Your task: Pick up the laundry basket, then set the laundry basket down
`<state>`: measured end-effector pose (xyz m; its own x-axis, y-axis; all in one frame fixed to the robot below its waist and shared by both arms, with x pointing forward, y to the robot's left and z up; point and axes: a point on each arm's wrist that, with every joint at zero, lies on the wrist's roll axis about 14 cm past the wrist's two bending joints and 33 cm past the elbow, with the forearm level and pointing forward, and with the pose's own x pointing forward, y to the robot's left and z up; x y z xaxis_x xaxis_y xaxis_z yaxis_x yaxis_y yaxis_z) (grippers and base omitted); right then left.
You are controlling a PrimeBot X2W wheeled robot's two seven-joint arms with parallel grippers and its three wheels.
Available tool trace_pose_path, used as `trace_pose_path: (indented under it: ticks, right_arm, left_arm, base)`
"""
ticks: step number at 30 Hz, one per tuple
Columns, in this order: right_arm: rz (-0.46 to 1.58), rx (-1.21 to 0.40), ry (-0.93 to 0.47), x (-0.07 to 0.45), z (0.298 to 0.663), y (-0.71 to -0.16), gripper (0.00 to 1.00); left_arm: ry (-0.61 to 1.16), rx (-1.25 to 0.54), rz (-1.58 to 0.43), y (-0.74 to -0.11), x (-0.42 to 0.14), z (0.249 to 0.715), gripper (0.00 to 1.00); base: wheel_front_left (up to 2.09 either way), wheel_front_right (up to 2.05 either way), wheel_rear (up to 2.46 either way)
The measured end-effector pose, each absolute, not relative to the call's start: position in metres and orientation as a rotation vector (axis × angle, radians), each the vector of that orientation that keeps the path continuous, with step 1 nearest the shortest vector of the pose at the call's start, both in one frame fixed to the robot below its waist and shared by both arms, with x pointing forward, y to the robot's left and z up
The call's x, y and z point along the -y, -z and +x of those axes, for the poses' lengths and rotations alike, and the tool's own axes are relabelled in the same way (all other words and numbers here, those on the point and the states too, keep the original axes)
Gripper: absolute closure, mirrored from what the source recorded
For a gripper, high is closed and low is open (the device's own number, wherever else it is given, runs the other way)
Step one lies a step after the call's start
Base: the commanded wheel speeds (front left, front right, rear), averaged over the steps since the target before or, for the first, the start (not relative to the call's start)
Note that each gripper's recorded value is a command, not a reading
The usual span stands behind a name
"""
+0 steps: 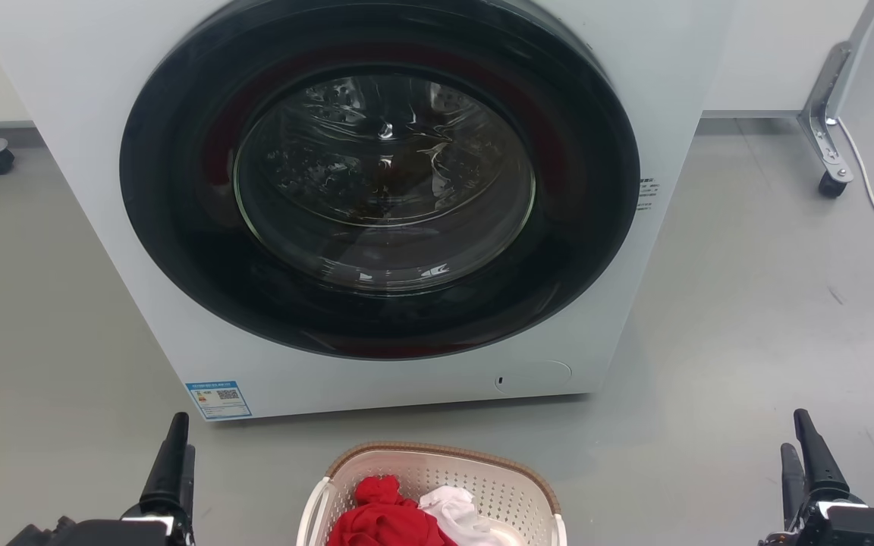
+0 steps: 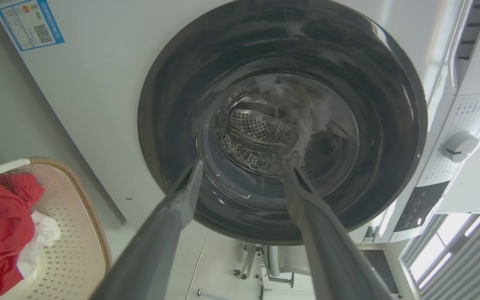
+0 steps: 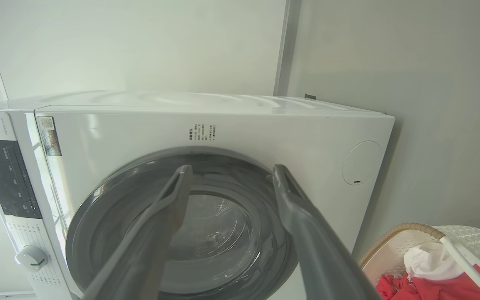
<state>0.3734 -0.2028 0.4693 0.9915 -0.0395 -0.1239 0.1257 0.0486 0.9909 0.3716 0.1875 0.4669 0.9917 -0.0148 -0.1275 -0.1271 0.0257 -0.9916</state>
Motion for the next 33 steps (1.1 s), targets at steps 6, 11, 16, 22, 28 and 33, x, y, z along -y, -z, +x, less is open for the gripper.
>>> trace_pose_path:
  ticks: [6,11,16,22,28,33]
  right_arm:
    - [1.416,-0.063,0.120,0.205,0.375,-0.473,0.00]
    - [1.298,-0.068,0.098,0.203,0.377,-0.478,0.00]
    - [1.180,-0.076,0.074,0.199,0.380,-0.483,0.00]
    - [1.021,-0.079,0.036,0.195,0.385,-0.491,0.00]
    - [0.858,-0.081,-0.005,0.188,0.386,-0.496,0.00]
    - [0.730,-0.077,-0.030,0.184,0.387,-0.500,0.00]
  left_arm:
    - [-0.074,-0.091,-1.469,-0.475,-0.188,0.375,0.00]
    - [-0.053,-0.085,-1.360,-0.480,-0.188,0.378,0.00]
    - [-0.028,-0.078,-1.251,-0.487,-0.186,0.381,0.00]
    - [0.001,-0.082,-1.112,-0.492,-0.182,0.383,0.00]
    - [0.028,-0.081,-0.949,-0.498,-0.179,0.385,0.00]
    - [0.042,-0.080,-0.826,-0.501,-0.176,0.386,0.00]
  base:
    - [0.00,0.00,0.00]
    - [0.00,0.00,0.00]
    - [0.00,0.00,0.00]
    - [0.00,0.00,0.00]
    - [0.00,0.00,0.00]
    - [0.00,0.00,0.00]
